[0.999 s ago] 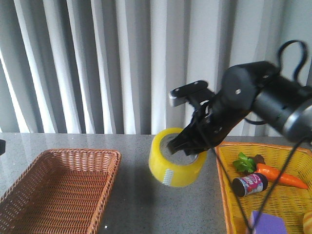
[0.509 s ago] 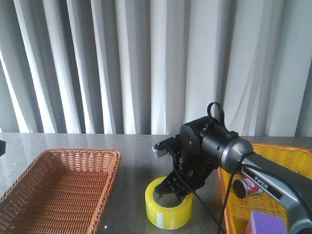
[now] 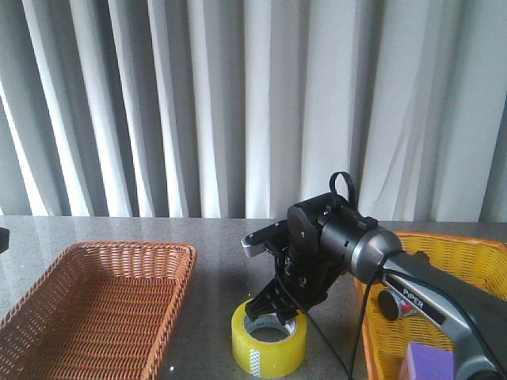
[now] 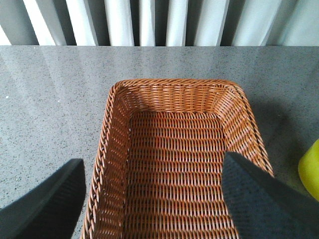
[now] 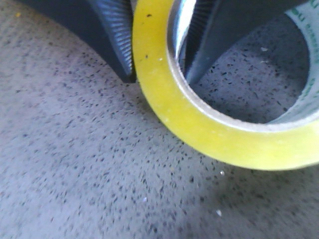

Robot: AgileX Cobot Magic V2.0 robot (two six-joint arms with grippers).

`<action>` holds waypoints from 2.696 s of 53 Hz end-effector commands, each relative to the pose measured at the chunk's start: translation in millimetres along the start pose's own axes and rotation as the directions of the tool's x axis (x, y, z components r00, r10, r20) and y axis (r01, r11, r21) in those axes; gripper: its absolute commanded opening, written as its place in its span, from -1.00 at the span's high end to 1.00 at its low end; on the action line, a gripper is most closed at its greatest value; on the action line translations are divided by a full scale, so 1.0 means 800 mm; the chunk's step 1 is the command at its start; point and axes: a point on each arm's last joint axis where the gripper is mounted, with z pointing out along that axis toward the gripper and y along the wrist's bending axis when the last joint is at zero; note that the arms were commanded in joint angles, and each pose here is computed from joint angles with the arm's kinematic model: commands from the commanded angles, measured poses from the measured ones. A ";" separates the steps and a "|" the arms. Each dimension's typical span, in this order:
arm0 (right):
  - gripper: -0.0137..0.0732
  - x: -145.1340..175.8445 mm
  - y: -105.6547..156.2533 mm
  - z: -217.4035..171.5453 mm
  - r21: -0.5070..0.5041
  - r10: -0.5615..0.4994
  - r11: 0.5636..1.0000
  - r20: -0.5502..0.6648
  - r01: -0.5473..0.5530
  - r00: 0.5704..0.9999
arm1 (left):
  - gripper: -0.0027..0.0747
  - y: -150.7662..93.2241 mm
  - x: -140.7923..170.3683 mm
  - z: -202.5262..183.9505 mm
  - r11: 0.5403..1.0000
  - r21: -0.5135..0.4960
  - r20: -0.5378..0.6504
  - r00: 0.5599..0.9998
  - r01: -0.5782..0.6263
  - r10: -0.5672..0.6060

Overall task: Transfer tape with both arms
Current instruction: 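Open the right gripper and raise it away from the tape, then move the left gripper over the tape roll and lower onto its rim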

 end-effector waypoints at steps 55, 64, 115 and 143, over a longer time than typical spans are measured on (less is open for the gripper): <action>0.28 0.099 -0.156 -0.419 0.087 0.218 0.924 0.679 -0.372 0.701 | -0.45 -0.009 -0.023 -0.014 0.998 0.050 0.136 0.990 0.042 -0.049; 0.72 0.131 -0.153 -0.457 0.160 0.176 0.909 0.689 -0.385 0.703 | -0.45 -0.037 -0.024 -0.015 0.989 0.127 0.170 0.984 -0.069 0.046; 0.71 0.156 -0.141 -0.477 0.135 0.220 0.906 0.660 -0.401 0.719 | -0.35 -0.242 -0.066 0.179 0.893 0.444 -0.155 0.976 -0.066 0.150; 0.71 0.156 -0.141 -0.477 0.135 0.221 0.906 0.659 -0.401 0.719 | -0.35 -0.269 0.002 0.259 0.900 0.431 -0.321 0.922 -0.060 0.215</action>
